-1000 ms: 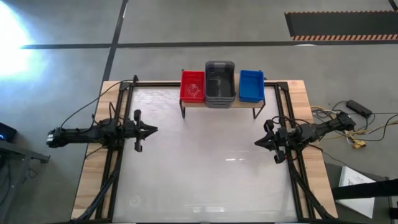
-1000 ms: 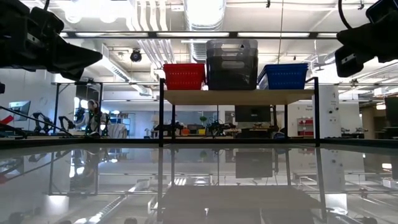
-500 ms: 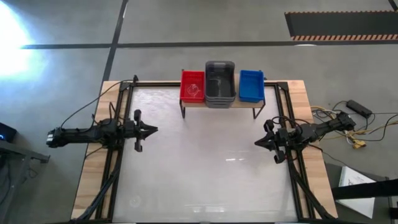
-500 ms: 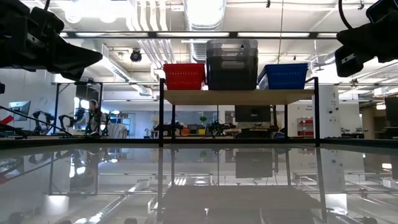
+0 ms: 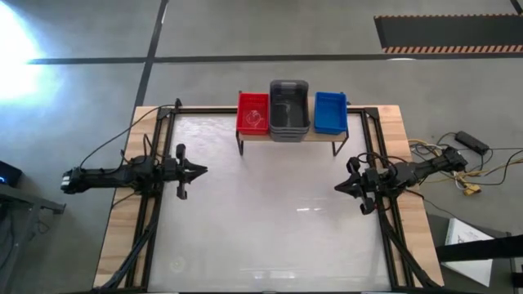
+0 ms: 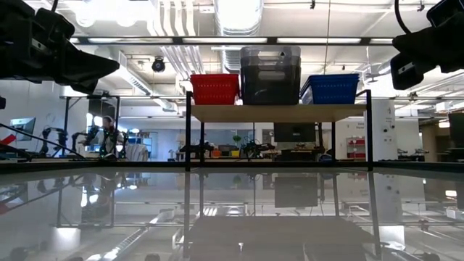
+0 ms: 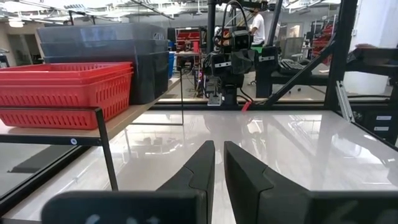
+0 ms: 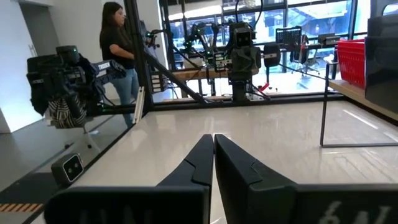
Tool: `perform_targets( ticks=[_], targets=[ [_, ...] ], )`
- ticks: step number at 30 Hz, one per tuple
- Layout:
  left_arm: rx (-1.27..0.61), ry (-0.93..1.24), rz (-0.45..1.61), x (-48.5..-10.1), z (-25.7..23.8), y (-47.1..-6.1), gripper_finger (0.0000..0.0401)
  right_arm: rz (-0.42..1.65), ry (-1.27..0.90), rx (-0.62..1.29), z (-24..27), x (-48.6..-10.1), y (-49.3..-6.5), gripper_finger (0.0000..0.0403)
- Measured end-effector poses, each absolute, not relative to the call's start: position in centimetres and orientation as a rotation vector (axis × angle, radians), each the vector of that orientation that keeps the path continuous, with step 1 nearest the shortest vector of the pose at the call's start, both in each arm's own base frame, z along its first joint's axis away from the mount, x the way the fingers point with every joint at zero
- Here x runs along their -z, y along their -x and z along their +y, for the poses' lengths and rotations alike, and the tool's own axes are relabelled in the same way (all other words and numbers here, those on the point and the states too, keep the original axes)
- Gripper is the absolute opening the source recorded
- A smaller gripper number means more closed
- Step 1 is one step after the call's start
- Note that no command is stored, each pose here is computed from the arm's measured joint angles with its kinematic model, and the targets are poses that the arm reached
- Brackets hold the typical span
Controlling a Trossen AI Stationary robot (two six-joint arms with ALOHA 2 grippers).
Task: Stack baskets on shelf by color
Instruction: Return to Home Position
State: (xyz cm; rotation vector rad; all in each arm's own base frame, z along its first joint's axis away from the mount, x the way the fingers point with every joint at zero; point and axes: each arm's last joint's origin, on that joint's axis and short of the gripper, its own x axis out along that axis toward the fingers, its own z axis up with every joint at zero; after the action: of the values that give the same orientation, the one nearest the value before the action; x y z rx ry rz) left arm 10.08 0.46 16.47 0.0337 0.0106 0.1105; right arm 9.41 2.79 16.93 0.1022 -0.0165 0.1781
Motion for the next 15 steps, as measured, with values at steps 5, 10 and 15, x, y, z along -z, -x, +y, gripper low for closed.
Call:
perform_targets(
  ticks=[5, 10, 15],
  targets=[
    [-0.110, -0.034, 0.012, -16.5, 0.5, -10.1, 0.0019, -0.047, -0.085, -0.125, 2.2, -17.1, -9.4, 0.0009],
    [-0.110, -0.034, 0.012, -16.5, 0.5, -10.1, 0.0019, -0.060, -0.070, 0.052, 0.6, -17.2, -9.6, 0.0009],
    [-0.111, -0.034, 0.011, -16.5, 0.5, -10.1, 0.0019, -0.047, 0.016, 0.111, 0.0, -17.1, -9.7, 0.0009]
  ],
)
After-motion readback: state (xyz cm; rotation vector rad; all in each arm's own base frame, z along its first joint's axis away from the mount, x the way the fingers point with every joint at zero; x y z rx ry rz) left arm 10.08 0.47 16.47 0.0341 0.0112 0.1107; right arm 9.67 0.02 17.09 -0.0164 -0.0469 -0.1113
